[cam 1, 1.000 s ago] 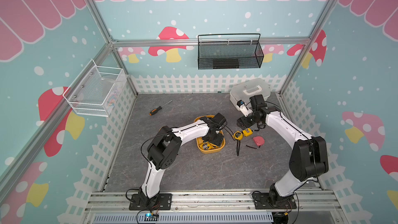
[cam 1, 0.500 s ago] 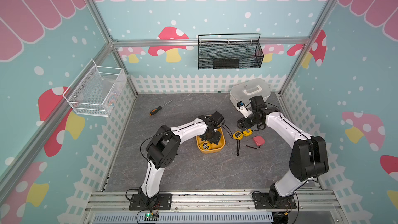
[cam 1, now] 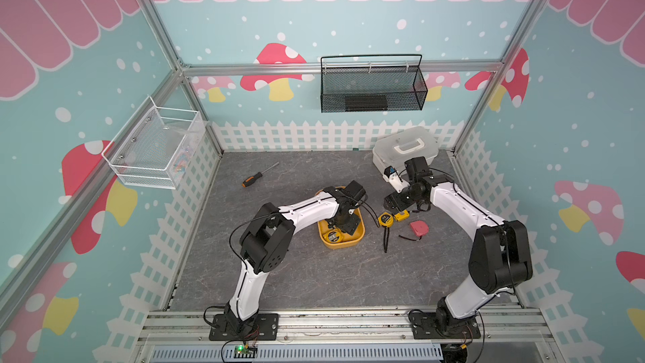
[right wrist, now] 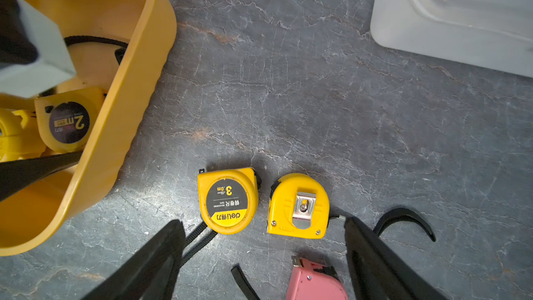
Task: Take the tape measure out of the storage box
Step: Pick up the tape measure from the storage box.
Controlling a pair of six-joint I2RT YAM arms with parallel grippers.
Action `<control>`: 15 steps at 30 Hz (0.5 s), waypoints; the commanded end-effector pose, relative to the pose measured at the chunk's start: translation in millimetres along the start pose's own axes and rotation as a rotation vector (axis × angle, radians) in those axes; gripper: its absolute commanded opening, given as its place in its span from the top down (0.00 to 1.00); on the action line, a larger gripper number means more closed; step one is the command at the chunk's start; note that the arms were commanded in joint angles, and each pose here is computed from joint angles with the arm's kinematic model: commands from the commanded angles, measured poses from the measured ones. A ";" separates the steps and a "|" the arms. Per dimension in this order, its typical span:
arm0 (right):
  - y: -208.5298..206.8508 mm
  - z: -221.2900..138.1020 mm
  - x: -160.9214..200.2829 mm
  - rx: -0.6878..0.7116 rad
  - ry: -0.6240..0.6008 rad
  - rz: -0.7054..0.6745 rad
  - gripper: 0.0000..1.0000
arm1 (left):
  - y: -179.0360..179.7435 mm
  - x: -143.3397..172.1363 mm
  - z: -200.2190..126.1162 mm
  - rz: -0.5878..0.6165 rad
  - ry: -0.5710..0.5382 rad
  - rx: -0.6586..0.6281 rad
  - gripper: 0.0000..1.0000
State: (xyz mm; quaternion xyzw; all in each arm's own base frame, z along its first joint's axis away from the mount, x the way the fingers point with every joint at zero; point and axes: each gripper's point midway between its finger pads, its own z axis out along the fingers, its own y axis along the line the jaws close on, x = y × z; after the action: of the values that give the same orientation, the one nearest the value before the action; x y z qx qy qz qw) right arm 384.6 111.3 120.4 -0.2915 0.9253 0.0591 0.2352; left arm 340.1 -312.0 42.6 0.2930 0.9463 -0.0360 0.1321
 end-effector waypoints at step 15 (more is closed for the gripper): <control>2.3 -4.6 6.3 -0.011 -0.001 0.013 0.19 | -4.0 -1.1 17.8 0.068 0.038 0.007 0.30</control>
State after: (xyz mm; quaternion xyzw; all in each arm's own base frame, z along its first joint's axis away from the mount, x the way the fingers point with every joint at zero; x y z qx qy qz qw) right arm 381.9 110.8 117.8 -0.2913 0.9263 0.0596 0.2315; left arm 339.6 -313.5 26.6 0.3170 0.9411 -0.0287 0.1143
